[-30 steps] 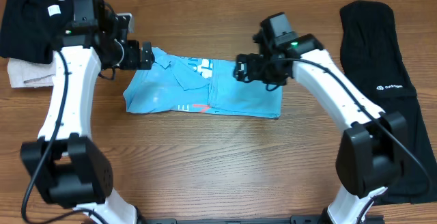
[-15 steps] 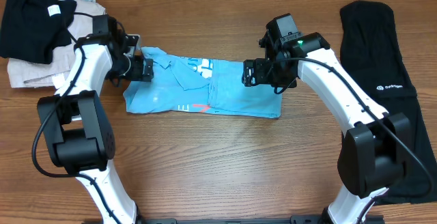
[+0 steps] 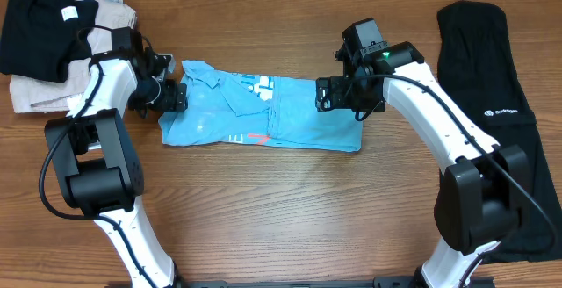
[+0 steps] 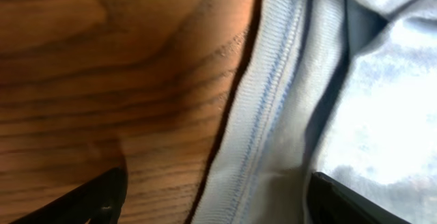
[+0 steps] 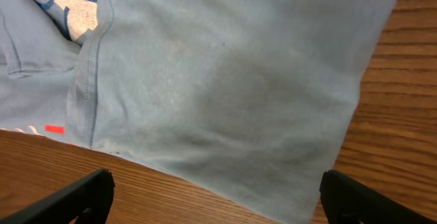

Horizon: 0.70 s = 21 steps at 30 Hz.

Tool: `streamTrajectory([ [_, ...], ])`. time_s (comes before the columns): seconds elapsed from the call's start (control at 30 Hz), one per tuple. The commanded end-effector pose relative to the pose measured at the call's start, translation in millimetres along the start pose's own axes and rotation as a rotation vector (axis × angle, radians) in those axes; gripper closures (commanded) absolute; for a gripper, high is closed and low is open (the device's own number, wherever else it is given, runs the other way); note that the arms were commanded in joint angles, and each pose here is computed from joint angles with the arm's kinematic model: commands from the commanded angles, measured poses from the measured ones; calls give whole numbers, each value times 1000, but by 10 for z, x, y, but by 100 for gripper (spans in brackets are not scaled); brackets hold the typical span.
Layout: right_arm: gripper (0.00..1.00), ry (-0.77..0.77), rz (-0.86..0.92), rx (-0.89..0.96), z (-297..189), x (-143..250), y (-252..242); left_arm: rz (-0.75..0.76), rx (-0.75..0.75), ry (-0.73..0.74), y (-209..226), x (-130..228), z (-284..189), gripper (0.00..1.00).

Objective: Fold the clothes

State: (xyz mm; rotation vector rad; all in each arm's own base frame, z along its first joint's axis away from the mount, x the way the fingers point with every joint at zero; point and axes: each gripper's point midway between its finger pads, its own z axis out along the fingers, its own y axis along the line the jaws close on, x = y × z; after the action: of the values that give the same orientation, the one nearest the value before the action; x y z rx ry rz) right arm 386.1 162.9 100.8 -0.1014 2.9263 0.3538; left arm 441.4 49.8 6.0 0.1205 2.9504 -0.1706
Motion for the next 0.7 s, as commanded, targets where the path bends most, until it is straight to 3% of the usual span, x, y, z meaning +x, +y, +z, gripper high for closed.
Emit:
streamTrajectory([
  [0.0, 0, -46, -13, 8, -131, -87, 21, -7, 128, 54, -218, 143, 140, 14],
  [0.17, 0, -46, -13, 7, -131, -86, 23, -3, 244, 79, -416, 229, 94, 8],
  [0.67, 0, -29, -10, 12, -129, -43, 11, 35, 399, 22, -690, 134, 40, 23],
])
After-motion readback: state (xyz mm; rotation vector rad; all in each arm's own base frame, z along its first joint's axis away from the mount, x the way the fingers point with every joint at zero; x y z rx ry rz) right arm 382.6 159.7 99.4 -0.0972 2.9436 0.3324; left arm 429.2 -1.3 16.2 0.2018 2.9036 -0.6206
